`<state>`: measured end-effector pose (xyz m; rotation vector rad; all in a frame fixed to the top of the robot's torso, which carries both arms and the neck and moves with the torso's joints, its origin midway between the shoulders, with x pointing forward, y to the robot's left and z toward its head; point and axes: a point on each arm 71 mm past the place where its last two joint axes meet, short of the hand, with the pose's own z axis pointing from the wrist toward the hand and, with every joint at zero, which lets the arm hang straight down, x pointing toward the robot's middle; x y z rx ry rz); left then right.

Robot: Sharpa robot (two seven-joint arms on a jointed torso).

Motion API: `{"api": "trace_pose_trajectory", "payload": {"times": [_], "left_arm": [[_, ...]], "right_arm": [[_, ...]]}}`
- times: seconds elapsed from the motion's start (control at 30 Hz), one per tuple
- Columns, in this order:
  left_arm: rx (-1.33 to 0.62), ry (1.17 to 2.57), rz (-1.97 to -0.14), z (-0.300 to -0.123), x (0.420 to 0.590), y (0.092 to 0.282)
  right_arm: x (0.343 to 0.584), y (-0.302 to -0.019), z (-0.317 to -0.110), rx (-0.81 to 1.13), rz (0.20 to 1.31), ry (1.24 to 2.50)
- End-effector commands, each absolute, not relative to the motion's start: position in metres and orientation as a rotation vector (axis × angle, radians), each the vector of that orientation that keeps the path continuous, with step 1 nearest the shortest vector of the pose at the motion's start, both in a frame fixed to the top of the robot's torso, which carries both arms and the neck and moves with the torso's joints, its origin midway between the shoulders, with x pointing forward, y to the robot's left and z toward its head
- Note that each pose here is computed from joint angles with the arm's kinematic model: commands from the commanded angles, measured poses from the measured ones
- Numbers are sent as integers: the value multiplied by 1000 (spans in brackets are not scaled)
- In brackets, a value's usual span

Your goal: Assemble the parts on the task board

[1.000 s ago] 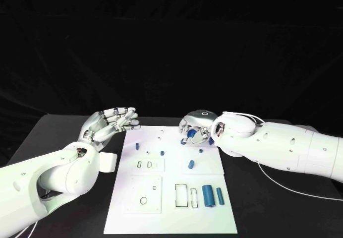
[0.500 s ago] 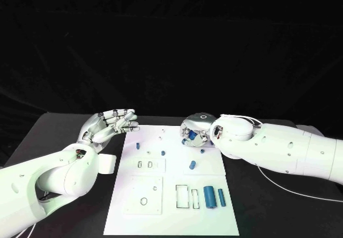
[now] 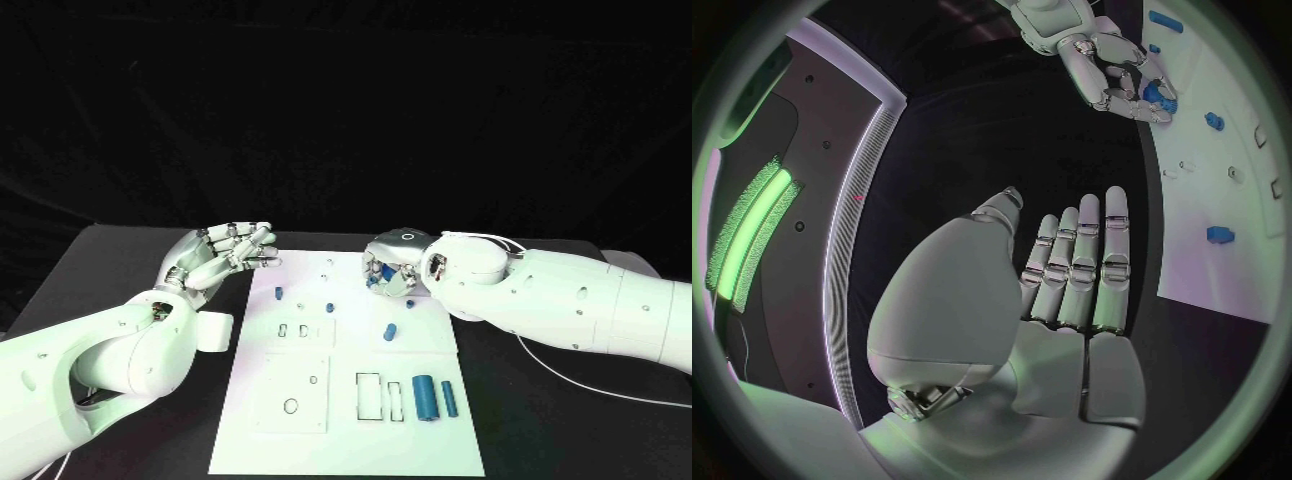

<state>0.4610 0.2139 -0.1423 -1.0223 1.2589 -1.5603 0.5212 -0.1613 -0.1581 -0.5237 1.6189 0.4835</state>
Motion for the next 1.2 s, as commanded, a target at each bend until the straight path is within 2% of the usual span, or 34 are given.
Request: {"api": "trace_pose_trajectory", "payload": {"times": [0.03, 0.47, 0.7, 1.2], "left_arm": [[-1012, 1268, -1578, -141, 461, 212], [-1019, 1276, -1569, -142, 462, 214], [-1025, 1284, -1565, -143, 462, 215], [-1025, 1296, -1577, -143, 462, 211]], "right_arm": [[520, -161, -160, -514, 499, 1610], [515, -159, -144, -448, 539, 1475], [523, -150, -134, -401, 528, 1407], [537, -119, -137, -393, 531, 1373]]}}
